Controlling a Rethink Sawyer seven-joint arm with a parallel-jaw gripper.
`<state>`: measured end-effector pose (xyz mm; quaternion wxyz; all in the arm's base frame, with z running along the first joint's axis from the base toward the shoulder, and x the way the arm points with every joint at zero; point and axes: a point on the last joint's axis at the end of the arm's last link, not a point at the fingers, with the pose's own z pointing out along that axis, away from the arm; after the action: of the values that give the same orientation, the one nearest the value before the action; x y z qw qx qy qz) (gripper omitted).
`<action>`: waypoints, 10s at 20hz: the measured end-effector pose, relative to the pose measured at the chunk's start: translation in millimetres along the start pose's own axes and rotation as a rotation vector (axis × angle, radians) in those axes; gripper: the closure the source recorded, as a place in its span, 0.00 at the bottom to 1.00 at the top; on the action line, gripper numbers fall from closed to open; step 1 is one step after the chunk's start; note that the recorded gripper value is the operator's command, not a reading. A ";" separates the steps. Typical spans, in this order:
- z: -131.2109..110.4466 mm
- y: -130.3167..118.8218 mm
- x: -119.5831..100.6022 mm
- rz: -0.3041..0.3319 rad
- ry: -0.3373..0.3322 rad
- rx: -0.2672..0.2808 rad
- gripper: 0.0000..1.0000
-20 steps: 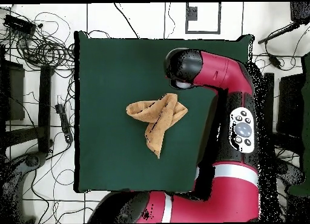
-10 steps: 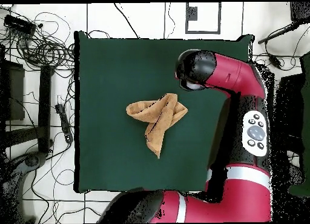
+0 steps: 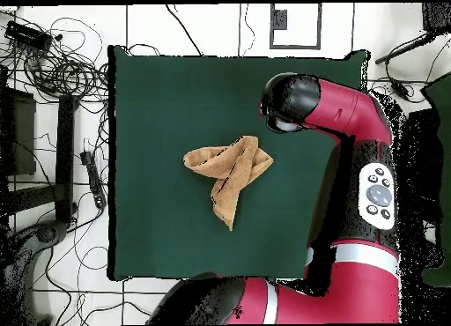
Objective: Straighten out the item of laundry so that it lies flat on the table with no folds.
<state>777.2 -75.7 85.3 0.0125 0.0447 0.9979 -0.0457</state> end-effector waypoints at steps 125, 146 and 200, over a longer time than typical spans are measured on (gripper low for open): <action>122.9 12.6 82.1 -0.003 0.083 -0.030 0.00; 127.4 14.9 83.2 -0.006 0.087 -0.031 0.00; 74.3 1.6 92.7 -0.017 0.007 0.000 0.00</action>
<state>686.7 -72.9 8.6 0.0085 0.0365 0.9982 -0.0459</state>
